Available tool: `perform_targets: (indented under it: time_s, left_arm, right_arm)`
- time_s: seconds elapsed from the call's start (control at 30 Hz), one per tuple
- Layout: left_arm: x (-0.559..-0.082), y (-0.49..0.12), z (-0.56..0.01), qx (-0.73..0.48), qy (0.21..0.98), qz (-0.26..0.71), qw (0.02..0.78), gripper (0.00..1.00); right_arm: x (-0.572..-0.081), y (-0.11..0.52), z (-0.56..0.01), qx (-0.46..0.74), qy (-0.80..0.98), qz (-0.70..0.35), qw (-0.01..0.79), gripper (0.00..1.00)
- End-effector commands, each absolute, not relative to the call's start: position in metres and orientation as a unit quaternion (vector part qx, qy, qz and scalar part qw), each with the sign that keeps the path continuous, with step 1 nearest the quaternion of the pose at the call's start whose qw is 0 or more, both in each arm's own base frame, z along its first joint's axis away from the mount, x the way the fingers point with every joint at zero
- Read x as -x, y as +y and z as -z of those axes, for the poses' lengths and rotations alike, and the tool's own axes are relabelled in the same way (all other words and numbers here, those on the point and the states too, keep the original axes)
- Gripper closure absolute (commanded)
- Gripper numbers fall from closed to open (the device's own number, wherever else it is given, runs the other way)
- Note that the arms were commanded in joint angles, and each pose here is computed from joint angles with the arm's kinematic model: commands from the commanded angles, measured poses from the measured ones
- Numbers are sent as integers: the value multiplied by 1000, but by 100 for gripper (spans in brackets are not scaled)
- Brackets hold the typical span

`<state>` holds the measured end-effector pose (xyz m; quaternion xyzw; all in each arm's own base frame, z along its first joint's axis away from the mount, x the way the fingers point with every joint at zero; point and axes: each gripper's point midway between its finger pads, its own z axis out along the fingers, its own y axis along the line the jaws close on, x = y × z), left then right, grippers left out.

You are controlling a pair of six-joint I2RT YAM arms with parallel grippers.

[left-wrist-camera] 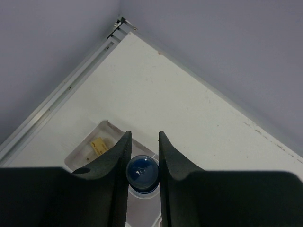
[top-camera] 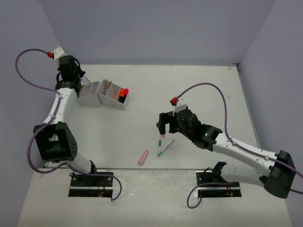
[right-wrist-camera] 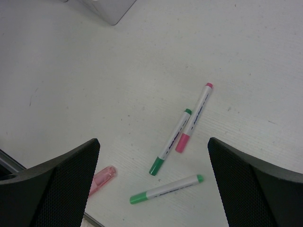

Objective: Sort the stationery into containers
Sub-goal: Place the stationery in the storage box.

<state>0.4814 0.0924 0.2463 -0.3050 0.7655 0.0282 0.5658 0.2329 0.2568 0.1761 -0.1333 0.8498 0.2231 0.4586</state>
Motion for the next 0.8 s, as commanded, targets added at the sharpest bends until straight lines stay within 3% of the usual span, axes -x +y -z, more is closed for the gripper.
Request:
perform_targets:
  time_s: [0.0, 0.5, 0.53, 0.6, 0.67, 0.77]
  left_arm:
    - [-490, 109, -285, 313, 730, -52, 606, 100]
    - [-512, 126, -219, 327, 758, -82, 559, 100]
    - [-513, 124, -216, 324, 760, -78, 557, 98]
    - [-513, 122, -211, 321, 765, -72, 554, 84]
    - [-512, 120, -207, 318, 768, -68, 552, 78]
    - [-507, 116, -201, 316, 773, -63, 546, 60]
  right_arm:
    - [-241, 258, -195, 125, 839, -222, 481, 1]
    - [-240, 256, -189, 126, 842, -218, 477, 1]
    - [-240, 255, -189, 124, 843, -218, 476, 1]
    - [-239, 256, -189, 125, 843, -219, 476, 1]
    - [-240, 256, -190, 124, 842, -219, 477, 1]
    - [-239, 255, -191, 124, 842, -219, 477, 1]
